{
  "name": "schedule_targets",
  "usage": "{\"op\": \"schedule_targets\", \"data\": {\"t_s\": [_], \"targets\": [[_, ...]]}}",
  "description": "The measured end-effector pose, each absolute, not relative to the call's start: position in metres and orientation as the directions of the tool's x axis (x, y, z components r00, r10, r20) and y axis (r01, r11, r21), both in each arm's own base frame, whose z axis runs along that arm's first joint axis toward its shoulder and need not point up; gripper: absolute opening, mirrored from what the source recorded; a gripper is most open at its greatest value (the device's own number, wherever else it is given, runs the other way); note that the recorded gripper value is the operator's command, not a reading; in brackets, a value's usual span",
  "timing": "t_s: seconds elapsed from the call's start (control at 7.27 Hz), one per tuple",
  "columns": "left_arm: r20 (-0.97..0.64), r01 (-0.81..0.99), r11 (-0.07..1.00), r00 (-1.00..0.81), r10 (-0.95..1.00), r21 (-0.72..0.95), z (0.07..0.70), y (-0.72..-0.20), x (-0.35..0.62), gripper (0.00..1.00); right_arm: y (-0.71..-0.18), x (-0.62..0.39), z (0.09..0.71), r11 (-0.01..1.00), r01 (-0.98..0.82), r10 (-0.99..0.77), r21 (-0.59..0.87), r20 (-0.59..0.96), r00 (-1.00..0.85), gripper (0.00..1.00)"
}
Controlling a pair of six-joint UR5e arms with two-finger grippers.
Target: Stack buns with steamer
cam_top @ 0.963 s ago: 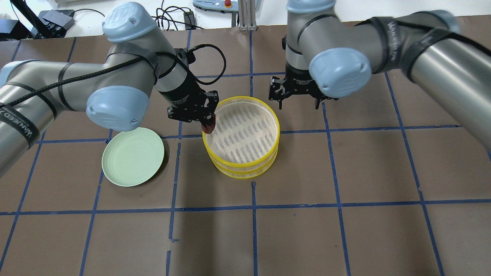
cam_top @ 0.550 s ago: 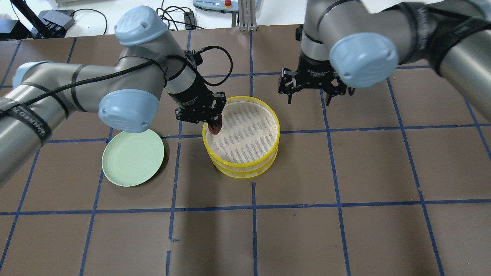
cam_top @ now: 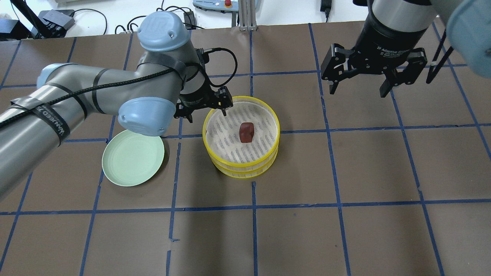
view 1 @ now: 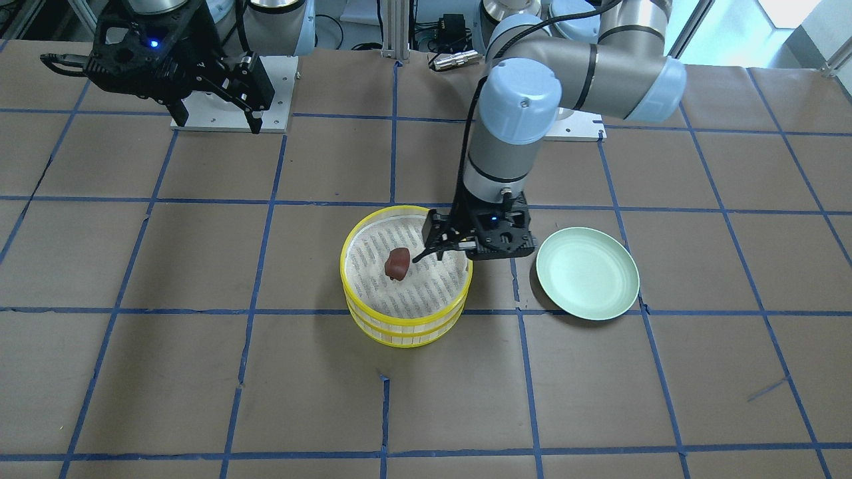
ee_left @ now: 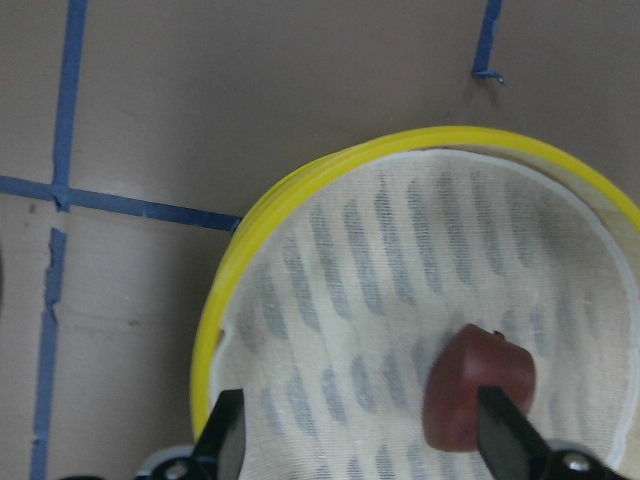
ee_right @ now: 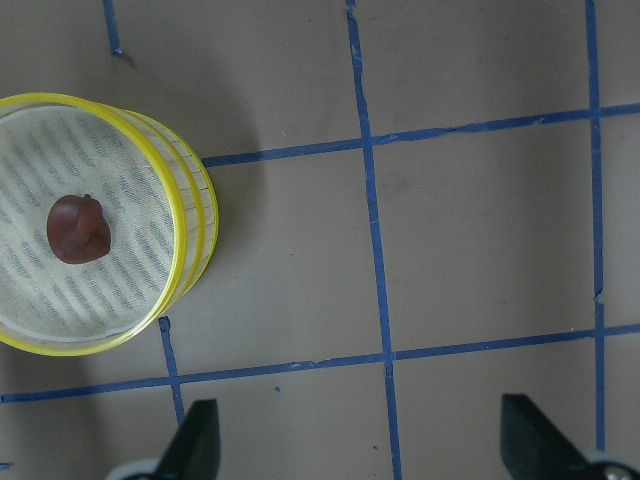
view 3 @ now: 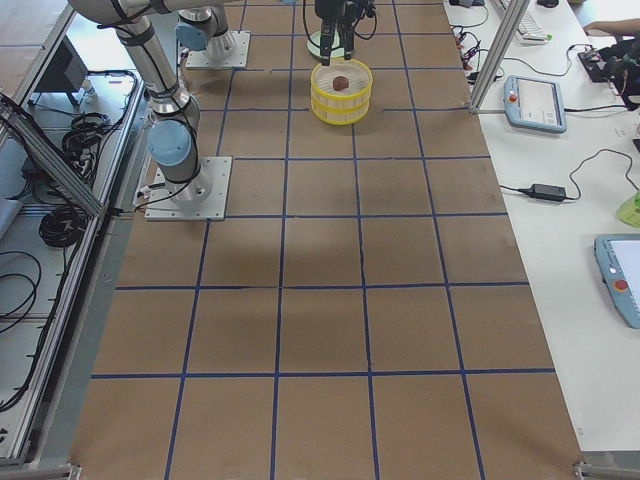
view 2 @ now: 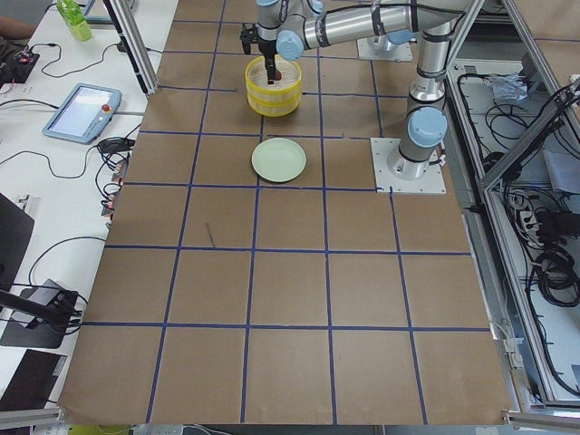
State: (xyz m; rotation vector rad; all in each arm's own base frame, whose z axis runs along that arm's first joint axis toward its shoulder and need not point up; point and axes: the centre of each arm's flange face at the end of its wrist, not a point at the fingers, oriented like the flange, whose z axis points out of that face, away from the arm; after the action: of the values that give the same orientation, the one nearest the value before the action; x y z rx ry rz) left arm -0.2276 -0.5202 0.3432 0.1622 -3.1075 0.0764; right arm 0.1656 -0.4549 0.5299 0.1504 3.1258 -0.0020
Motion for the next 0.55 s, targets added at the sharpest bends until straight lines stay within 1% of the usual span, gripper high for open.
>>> {"op": "schedule_targets", "data": {"t_s": [0.14,0.28,0.55], "targets": [[-0.019,-0.033,0.999,-0.999,-0.034,-0.036,0.368,-0.519,-0.176,1.00,-0.456,0.165,0.530,0.998,0.065,0.065,-0.007,-0.013,-0.998,1.00],[-0.044,0.013,1.000,-0.999,0.013,-0.001,0.400,-0.507,-0.129,1.00,-0.456,0.164,0.531,0.999,0.049,0.049,-0.010,-0.011,-0.999,1.00],[-0.071,0.039,0.996,-0.996,0.045,0.086,0.469,-0.469,-0.090,1.00,-0.456,0.165,0.531,0.999,0.040,0.040,-0.012,-0.011,-0.999,1.00]]}}
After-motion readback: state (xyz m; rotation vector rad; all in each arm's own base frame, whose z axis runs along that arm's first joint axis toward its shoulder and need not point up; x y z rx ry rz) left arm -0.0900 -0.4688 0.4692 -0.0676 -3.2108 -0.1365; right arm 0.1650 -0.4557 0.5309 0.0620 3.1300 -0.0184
